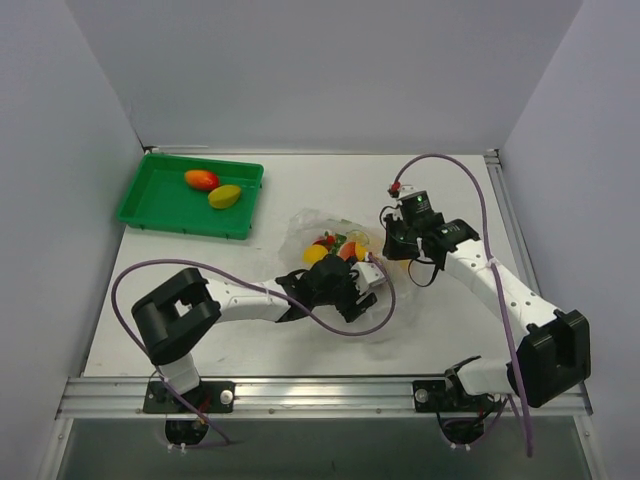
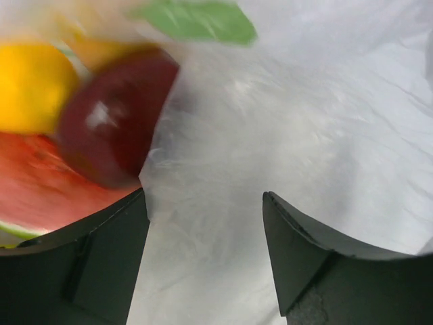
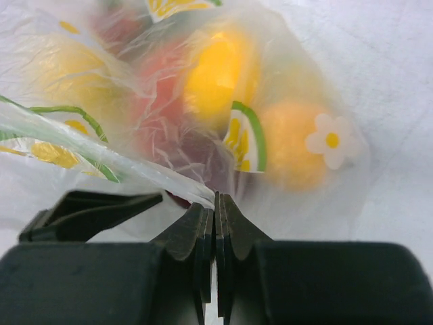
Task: Untie the knot of the plastic bag and take out the fruit
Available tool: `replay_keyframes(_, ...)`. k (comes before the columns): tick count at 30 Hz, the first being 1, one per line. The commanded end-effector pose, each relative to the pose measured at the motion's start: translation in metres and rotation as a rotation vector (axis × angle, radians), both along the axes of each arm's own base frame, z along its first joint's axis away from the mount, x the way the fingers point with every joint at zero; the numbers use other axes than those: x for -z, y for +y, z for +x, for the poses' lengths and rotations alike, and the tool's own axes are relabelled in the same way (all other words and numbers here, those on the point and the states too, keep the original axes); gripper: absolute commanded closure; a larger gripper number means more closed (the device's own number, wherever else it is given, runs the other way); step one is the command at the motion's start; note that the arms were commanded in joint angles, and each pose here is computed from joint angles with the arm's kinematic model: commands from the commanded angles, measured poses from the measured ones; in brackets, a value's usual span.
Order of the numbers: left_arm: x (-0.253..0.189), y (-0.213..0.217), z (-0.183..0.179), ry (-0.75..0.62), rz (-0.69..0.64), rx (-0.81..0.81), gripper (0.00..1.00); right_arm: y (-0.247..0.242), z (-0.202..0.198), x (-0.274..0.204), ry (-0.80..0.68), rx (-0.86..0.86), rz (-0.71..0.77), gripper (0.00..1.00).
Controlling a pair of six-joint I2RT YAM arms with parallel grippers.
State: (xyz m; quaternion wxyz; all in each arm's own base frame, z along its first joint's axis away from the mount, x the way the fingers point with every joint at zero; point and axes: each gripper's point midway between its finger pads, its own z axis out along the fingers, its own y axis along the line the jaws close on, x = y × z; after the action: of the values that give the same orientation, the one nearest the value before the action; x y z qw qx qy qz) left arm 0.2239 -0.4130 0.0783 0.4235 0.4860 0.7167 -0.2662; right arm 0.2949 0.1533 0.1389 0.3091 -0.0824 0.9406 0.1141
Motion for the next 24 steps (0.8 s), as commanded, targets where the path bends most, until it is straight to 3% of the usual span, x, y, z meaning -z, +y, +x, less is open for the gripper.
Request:
replay_keyframes(1, 0.026, 0.007, -0.046, 0.246, -0.018, 0.04, 0.25, -0.015, 0.025, -0.032, -0.106, 0.125, 0.059, 1.0)
replay_keyframes(6, 0.027, 0.021, -0.076, 0.283, -0.014, 0.025, 0.26, -0.019, 0.032, -0.031, -0.111, 0.163, 0.089, 1.0)
replay_keyframes(10, -0.005, 0.026, -0.067, 0.237, -0.089, -0.038, 0.25, -0.011, 0.029, -0.025, -0.096, 0.137, 0.126, 1.0)
replay_keyframes(17, -0.073, 0.022, -0.03, 0.117, -0.227, -0.193, 0.14, -0.016, 0.016, -0.021, -0.118, 0.131, 0.132, 1.0)
replay_keyframes(20, -0.095, 0.024, -0.017, 0.094, -0.283, -0.265, 0.13, -0.022, 0.009, -0.018, -0.125, 0.146, 0.127, 0.82)
replay_keyframes(21, -0.101, 0.025, -0.016, 0.089, -0.298, -0.277, 0.13, -0.025, 0.006, -0.015, -0.125, 0.156, 0.12, 0.63)
replay_keyframes(24, -0.107, 0.026, -0.008, 0.089, -0.318, -0.329, 0.13, -0.025, -0.002, -0.02, -0.141, 0.148, 0.146, 0.32)
